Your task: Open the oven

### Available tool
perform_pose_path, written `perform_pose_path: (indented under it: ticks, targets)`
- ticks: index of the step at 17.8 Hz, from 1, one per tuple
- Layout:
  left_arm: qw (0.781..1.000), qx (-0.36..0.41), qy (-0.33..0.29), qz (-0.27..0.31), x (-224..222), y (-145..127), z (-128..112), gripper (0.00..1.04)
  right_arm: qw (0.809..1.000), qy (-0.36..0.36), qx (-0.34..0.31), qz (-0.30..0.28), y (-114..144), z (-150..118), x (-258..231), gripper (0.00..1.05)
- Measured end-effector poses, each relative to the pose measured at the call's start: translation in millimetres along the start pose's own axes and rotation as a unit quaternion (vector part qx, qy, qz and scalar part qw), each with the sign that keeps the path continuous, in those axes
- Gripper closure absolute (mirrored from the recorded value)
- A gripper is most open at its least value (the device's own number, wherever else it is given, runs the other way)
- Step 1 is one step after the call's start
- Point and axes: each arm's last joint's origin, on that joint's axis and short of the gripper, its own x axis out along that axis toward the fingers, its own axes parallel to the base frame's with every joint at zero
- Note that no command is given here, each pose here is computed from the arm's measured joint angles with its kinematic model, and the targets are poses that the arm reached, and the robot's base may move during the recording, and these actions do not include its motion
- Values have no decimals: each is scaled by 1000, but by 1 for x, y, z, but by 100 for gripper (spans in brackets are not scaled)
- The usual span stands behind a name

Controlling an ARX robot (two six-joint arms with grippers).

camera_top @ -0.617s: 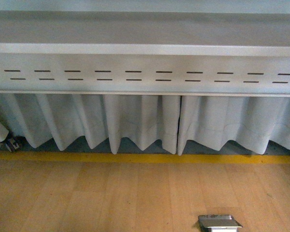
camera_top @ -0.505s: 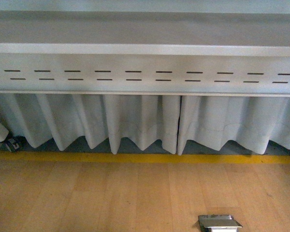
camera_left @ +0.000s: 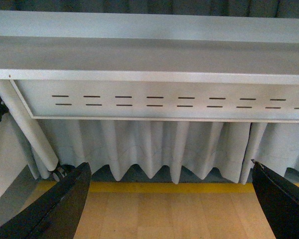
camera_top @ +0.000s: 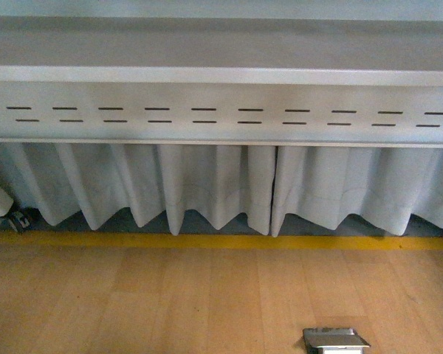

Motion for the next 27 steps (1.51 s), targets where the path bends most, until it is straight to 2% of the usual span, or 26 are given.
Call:
perform_pose_path:
  ticks: [27]
  targets:
    - [1000,0,1,1,0,0,0,7,1000,1,0,0,0,0,0,6]
